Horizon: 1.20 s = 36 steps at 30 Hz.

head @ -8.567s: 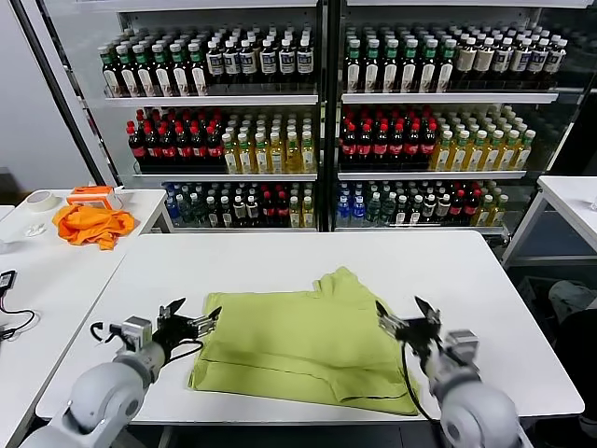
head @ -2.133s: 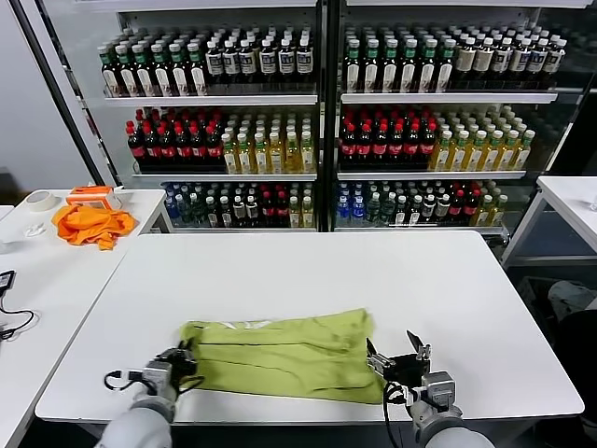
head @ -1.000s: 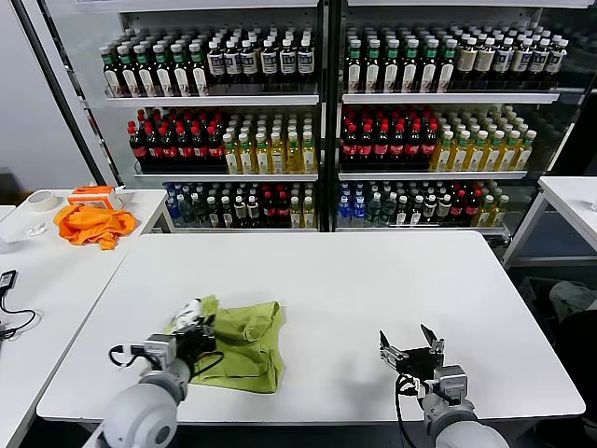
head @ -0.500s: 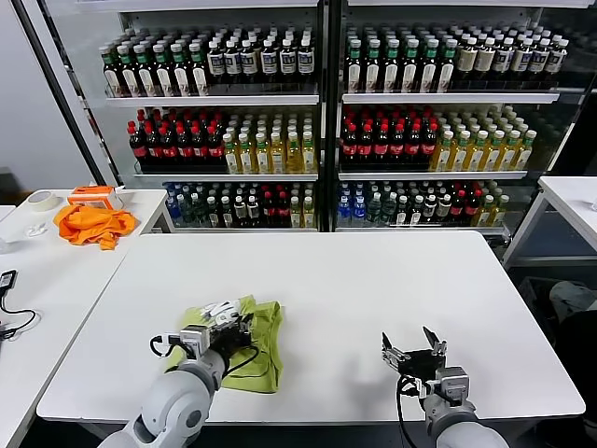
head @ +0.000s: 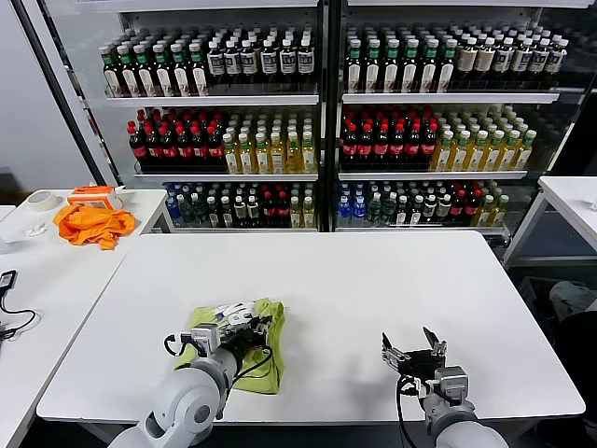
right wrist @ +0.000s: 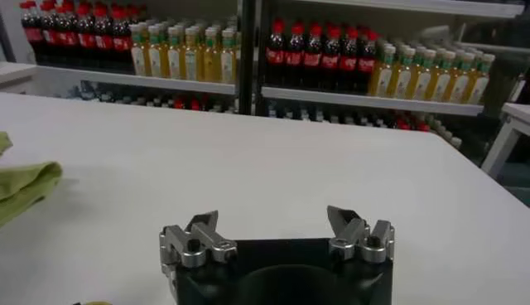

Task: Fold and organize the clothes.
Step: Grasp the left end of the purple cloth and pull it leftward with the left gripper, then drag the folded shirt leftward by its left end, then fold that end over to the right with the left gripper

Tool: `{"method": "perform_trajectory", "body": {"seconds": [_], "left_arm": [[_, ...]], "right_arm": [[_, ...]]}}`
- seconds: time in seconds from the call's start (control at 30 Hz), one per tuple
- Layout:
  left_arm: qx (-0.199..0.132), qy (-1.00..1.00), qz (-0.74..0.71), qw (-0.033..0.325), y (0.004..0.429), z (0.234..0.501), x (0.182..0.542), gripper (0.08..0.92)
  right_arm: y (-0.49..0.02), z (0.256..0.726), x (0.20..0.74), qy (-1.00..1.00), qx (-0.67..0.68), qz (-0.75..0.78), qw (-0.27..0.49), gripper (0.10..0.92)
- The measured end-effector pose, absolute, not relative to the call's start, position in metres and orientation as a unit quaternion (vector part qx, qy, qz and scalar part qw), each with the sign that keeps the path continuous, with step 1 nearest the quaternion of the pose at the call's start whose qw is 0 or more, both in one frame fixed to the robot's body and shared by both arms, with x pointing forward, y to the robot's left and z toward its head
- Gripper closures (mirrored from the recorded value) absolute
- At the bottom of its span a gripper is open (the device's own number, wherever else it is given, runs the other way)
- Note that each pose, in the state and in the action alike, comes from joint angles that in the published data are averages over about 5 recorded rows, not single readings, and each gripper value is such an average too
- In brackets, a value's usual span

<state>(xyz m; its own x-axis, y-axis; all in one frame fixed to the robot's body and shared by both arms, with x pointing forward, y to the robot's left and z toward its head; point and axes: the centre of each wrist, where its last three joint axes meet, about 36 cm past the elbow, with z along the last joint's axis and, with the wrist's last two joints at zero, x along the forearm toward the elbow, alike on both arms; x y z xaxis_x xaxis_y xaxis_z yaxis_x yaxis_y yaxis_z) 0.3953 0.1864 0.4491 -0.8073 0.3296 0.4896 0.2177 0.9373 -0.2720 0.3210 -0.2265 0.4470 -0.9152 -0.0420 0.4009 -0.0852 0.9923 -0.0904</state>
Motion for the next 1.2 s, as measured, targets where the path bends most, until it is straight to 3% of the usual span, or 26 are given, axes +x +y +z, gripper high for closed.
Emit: {"method": "perform_trajectory", "body": {"seconds": [0.13, 0.27, 0.53, 0.77, 1.2], "left_arm": [[-0.141, -0.952, 0.106, 0.252, 0.197, 0.458, 0.393, 0.494], [-0.113, -0.961, 0.088, 0.236, 0.221, 0.461, 0.395, 0.381], [-0.034, -0.966, 0.026, 0.257, 0.274, 0.442, 0.396, 0.189], [-0.009, -0.962, -0.003, 0.275, 0.291, 0.422, 0.394, 0.177], [-0.014, -0.954, -0.028, 0.297, 0.290, 0.394, 0.382, 0.188]], "right_arm": [[-0.226, 0.447, 0.323, -0.977, 0.034, 0.054, 0.202, 0.200], [-0.226, 0.447, 0.324, -0.977, 0.036, 0.053, 0.201, 0.200], [-0.223, 0.444, 0.328, -0.977, 0.041, 0.053, 0.200, 0.200], [-0.222, 0.444, 0.328, -0.977, 0.043, 0.055, 0.201, 0.200], [-0.225, 0.442, 0.329, -0.977, 0.040, 0.054, 0.201, 0.200]]}}
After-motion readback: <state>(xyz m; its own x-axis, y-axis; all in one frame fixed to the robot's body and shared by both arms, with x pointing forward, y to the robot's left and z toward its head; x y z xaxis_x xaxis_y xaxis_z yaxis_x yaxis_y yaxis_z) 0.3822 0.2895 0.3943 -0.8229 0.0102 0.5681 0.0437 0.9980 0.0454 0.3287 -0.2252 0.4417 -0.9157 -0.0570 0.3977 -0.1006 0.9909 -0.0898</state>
